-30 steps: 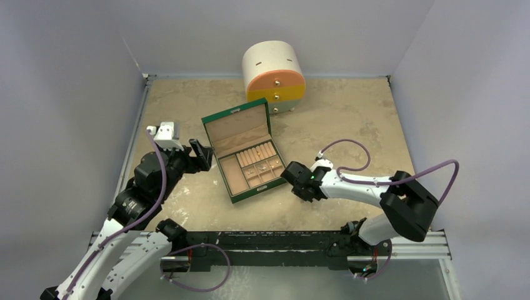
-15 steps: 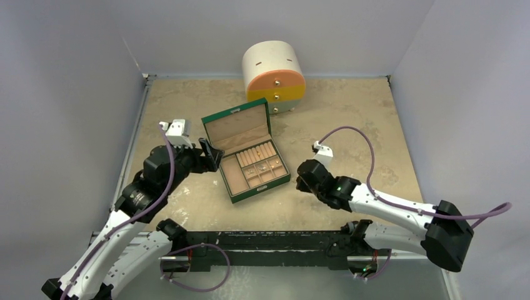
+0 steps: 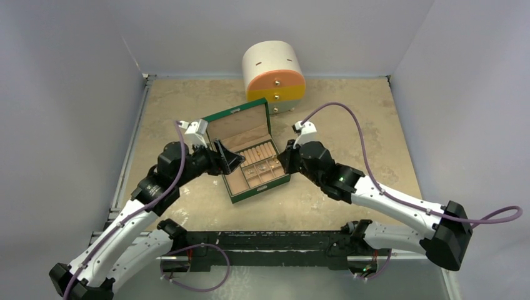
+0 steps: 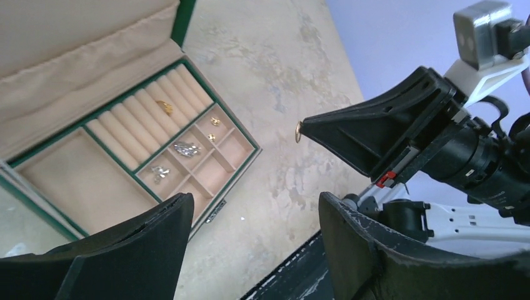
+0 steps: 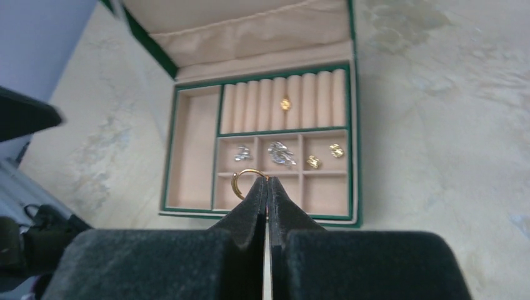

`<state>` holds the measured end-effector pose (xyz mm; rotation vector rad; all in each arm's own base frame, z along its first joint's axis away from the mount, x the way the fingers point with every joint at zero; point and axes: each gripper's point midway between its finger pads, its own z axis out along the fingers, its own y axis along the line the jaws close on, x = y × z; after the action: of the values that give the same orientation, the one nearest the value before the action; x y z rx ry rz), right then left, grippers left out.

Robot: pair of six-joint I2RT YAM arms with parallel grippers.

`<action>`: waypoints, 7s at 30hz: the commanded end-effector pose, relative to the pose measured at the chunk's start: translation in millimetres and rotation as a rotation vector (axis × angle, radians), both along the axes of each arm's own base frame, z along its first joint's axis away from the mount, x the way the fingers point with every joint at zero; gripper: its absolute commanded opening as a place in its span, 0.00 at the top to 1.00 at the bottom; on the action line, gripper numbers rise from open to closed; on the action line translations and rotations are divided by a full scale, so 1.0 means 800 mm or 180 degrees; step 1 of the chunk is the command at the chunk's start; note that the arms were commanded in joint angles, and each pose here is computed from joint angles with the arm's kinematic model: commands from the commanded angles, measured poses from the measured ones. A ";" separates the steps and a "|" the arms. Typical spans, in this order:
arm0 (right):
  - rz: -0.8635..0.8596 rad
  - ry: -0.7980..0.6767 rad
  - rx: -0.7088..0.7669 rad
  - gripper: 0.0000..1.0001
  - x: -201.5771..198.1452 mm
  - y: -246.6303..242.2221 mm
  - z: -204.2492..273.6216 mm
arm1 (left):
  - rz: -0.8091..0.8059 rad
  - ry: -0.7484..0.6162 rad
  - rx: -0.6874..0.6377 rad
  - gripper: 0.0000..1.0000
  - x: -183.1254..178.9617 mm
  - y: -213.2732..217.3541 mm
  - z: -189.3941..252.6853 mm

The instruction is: Organize the mixed jewelry

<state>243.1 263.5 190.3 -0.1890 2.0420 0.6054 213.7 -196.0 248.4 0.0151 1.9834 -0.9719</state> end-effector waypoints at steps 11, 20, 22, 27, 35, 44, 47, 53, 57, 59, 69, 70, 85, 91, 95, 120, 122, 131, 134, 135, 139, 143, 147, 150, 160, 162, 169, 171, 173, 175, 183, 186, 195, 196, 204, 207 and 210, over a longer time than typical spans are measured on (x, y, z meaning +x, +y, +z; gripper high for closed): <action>0.1088 -0.0340 0.0399 1.00 -0.019 0.083 0.073 | -0.0561 0.0125 -0.0665 0.44 -0.001 -0.057 -0.006; 0.1270 -0.0265 0.0412 1.00 -0.026 0.099 0.070 | -0.0633 0.0152 -0.0657 0.55 0.000 -0.063 -0.017; 0.1278 -0.0270 0.0417 1.00 -0.026 0.100 0.072 | -0.0642 0.0153 -0.0656 0.57 0.000 -0.063 -0.018; 0.1300 -0.0296 0.0426 1.00 -0.026 0.103 0.076 | -0.0657 0.0172 -0.0645 0.61 0.001 -0.065 -0.020; 0.1318 -0.0294 0.0410 1.00 -0.026 0.106 0.074 | -0.0671 0.0167 -0.0646 0.71 0.001 -0.066 -0.020; 0.1349 -0.0301 0.0402 1.00 -0.029 0.109 0.074 | -0.0679 0.0160 -0.0651 0.78 0.001 -0.066 -0.018; 0.1345 -0.0309 0.0401 1.00 -0.029 0.110 0.076 | -0.0679 0.0166 -0.0646 0.82 0.001 -0.067 -0.020; 0.1326 -0.0333 0.0409 1.00 -0.029 0.109 0.078 | -0.0679 0.0173 -0.0641 1.00 0.001 -0.067 -0.020; 0.1340 -0.0342 0.0434 1.00 -0.031 0.108 0.080 | -0.0674 0.0168 -0.0640 1.00 0.001 -0.066 -0.020; 0.1379 -0.0364 0.0483 1.00 -0.035 0.107 0.085 | -0.0673 0.0150 -0.0642 1.00 0.000 -0.065 -0.018; 0.1807 -0.0413 0.0754 0.73 -0.083 0.093 0.106 | -0.0895 -0.0012 -0.0730 1.00 -0.013 -0.070 0.006; 0.1823 -0.0425 0.0734 0.71 -0.085 0.090 0.106 | -0.0957 -0.0066 -0.0763 1.00 -0.016 -0.072 0.013; 0.2367 -0.0479 0.1197 0.54 -0.126 0.053 0.141 | -0.1900 -0.0673 -0.0809 1.00 -0.089 -0.072 0.097; 0.2904 -0.0516 0.1589 0.52 -0.156 0.055 0.165 | -0.2052 -0.0777 -0.0849 1.00 -0.103 -0.071 0.112; 0.3049 -0.0489 0.1731 0.52 -0.160 0.062 0.175 | -0.2100 -0.0801 -0.0900 1.00 -0.106 -0.071 0.117; 0.3131 -0.0606 0.1907 0.56 -0.145 0.082 0.197 | -0.2135 -0.0766 -0.0953 1.00 -0.110 -0.072 0.105; 0.3124 -0.0641 0.1913 0.57 -0.144 0.083 0.199 | -0.2134 -0.0766 -0.0951 1.00 -0.110 -0.072 0.105; 0.3105 -0.0727 0.1924 0.61 -0.143 0.082 0.204 | -0.2093 -0.0748 -0.0952 1.00 -0.108 -0.071 0.102; 0.3108 -0.0727 0.1939 0.63 -0.143 0.082 0.204 | -0.2086 -0.0748 -0.0951 1.00 -0.108 -0.071 0.102; 0.3108 -0.0727 0.1942 0.64 -0.143 0.082 0.203 | -0.2085 -0.0752 -0.0951 1.00 -0.108 -0.071 0.102; 0.3106 -0.0745 0.1957 0.67 -0.142 0.082 0.204 | -0.2076 -0.0742 -0.0950 1.00 -0.107 -0.071 0.101; 0.3116 -0.0710 0.1947 0.68 -0.141 0.084 0.200 | -0.2064 -0.0746 -0.0950 1.00 -0.106 -0.071 0.101; 0.3080 -0.0681 0.1922 0.69 -0.138 0.085 0.194 | -0.2060 -0.0757 -0.0952 1.00 -0.105 -0.072 0.102; 0.3053 -0.0672 0.1895 0.69 -0.136 0.086 0.191 | -0.2060 -0.0765 -0.0957 1.00 -0.105 -0.072 0.104; 0.3066 -0.0670 0.1881 0.70 -0.137 0.085 0.188 | -0.2030 -0.0793 -0.0960 1.00 -0.103 -0.071 0.106; 0.3066 -0.0668 0.1879 0.72 -0.137 0.085 0.188 | -0.2029 -0.0798 -0.0962 1.00 -0.103 -0.072 0.107; 0.3077 -0.0671 0.1881 0.79 -0.138 0.085 0.189 | -0.2010 -0.0796 -0.0959 1.00 -0.101 -0.072 0.106; 0.3090 -0.0676 0.1882 0.86 -0.139 0.085 0.189 | -0.2009 -0.0795 -0.0959 1.00 -0.101 -0.072 0.106; 0.3095 -0.0678 0.1883 0.98 -0.139 0.085 0.190 | -0.2005 -0.0799 -0.0962 1.00 -0.101 -0.072 0.106; 0.3098 -0.0683 0.1891 1.00 -0.139 0.085 0.192 | -0.1996 -0.0796 -0.0961 1.00 -0.100 -0.072 0.106; 0.3009 -0.0734 0.1880 1.00 -0.135 0.083 0.196 | -0.1788 -0.0753 -0.0808 0.76 -0.088 -0.067 0.098; 0.2909 -0.0750 0.1796 1.00 -0.130 0.081 0.196 | -0.1623 -0.0749 -0.0683 0.57 -0.080 -0.061 0.092; 0.1986 -0.0552 0.1015 1.00 -0.063 0.067 0.151 | -0.1225 -0.0802 -0.0153 0.35 -0.059 -0.037 0.083; 0.1844 -0.0527 0.0906 1.00 -0.052 0.063 0.144 | -0.1174 -0.0803 -0.0080 0.35 -0.056 -0.034 0.081; 0.0751 -0.0285 -0.0032 1.00 0.025 0.026 0.077 | -0.0584 -0.0846 0.0415 0.33 -0.031 0.006 0.067; 0.0405 -0.0224 -0.0349 1.00 0.046 0.016 0.053 | -0.0293 -0.0878 0.0529 0.33 -0.023 0.026 0.065; 0.0144 -0.0189 -0.0582 1.00 0.062 0.012 0.033 | 0.0020 -0.0883 0.0639 0.34 -0.015 0.047 0.060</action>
<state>266.8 292.2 218.0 -0.4521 2.0407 0.6860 187.2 -187.2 284.4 0.3424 1.8666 -0.8954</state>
